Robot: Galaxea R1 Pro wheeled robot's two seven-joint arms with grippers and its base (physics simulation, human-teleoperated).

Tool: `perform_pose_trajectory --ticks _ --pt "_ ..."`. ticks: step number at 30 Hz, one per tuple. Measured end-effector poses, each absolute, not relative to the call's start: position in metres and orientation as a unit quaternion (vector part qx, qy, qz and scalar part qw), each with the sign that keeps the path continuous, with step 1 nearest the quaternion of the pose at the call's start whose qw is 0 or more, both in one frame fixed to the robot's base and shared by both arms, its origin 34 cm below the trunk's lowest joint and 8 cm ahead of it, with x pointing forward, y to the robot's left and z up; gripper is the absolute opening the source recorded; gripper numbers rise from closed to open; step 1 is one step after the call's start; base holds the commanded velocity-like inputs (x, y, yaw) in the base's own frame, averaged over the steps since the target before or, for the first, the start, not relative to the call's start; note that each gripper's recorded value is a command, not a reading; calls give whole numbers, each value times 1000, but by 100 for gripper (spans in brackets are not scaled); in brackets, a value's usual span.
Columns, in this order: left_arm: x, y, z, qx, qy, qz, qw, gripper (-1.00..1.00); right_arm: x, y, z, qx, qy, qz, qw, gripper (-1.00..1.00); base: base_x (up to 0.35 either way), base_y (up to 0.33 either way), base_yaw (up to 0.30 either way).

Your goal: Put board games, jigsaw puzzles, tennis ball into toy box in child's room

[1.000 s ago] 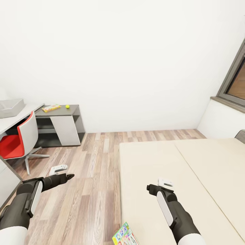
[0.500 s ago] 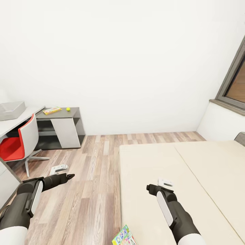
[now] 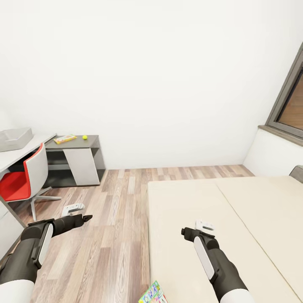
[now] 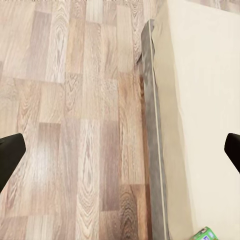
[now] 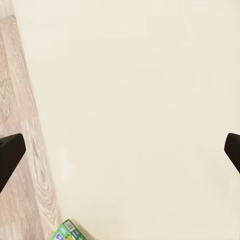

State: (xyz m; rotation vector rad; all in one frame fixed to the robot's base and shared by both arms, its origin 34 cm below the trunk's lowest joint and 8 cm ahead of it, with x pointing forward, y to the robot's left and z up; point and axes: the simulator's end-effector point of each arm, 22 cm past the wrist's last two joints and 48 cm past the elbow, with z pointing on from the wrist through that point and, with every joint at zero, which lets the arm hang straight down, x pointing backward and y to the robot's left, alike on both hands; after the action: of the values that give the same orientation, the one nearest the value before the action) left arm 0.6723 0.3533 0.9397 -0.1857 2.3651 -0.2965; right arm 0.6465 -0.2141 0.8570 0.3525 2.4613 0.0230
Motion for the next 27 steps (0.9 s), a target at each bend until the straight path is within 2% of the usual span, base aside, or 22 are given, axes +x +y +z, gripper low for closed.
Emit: perform_pose_trajectory --ticks 27 --pt "672 353 941 -72 920 -116 367 100 653 -217 864 139 931 12 339 100 0 0 1"
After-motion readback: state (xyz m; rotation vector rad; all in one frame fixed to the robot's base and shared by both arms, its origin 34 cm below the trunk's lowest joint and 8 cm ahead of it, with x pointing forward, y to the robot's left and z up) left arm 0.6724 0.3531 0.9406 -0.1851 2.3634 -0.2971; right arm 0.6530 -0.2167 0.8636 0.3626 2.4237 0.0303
